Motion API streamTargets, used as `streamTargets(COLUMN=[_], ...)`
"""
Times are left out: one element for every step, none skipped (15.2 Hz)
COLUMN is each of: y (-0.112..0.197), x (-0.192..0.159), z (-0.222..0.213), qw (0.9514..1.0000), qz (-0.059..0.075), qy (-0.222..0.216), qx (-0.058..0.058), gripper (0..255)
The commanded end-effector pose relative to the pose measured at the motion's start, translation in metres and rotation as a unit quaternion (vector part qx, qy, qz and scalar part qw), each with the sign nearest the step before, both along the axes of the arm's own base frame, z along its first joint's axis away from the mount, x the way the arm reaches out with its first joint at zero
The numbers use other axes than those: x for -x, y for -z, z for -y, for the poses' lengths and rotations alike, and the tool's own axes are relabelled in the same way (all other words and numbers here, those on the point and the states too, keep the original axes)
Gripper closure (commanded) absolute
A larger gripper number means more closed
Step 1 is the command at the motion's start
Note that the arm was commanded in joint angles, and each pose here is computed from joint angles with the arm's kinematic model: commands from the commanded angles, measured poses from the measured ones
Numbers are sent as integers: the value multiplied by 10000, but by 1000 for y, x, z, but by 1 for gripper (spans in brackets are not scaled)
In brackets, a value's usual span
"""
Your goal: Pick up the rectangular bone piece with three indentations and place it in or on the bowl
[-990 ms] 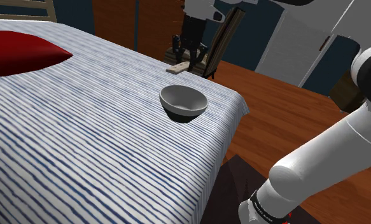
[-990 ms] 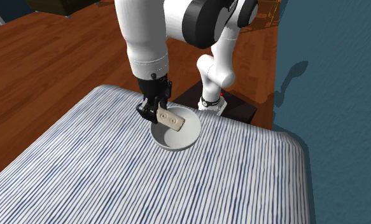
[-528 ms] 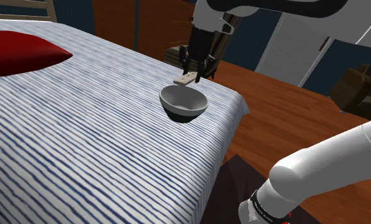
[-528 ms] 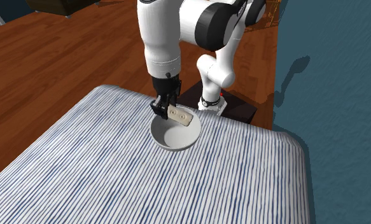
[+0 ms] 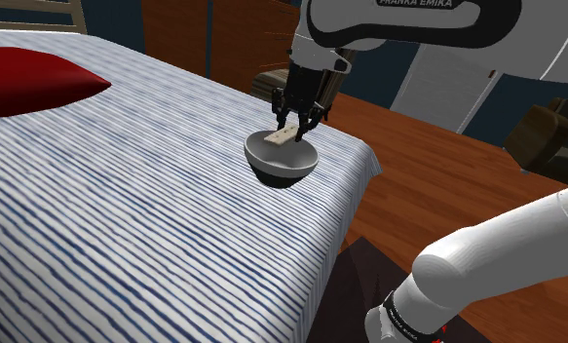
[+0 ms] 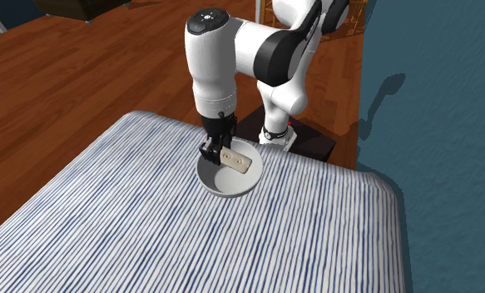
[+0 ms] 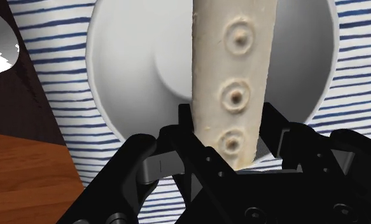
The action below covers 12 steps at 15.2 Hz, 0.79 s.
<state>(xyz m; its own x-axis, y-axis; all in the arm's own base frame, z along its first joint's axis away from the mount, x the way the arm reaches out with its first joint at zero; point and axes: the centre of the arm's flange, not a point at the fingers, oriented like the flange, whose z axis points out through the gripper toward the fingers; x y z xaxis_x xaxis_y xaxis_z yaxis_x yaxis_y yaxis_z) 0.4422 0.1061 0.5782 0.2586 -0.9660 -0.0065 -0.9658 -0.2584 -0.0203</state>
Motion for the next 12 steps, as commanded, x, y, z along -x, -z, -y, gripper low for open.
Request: streamTargets(y=[12, 17, 17, 17, 17, 17, 17, 17, 17, 17, 17, 17], x=[0, 0, 0, 0, 0, 0, 0, 0, 0, 0, 0, 0], z=[0, 0, 0, 0, 0, 0, 0, 0, 0, 0, 0, 0], qw=[10000, 10000, 10000, 10000, 10000, 10000, 10000, 10000, 10000, 10000, 10000, 10000], qz=[2, 2, 2, 2, 2, 2, 2, 2, 2, 2, 2, 2], qy=[0, 0, 0, 0, 0, 0, 0, 0, 0, 0, 0, 0], qx=[0, 0, 0, 0, 0, 0, 0, 0, 0, 0, 0, 0], gripper=[255, 255, 255, 255, 255, 255, 255, 255, 255, 255, 0, 0])
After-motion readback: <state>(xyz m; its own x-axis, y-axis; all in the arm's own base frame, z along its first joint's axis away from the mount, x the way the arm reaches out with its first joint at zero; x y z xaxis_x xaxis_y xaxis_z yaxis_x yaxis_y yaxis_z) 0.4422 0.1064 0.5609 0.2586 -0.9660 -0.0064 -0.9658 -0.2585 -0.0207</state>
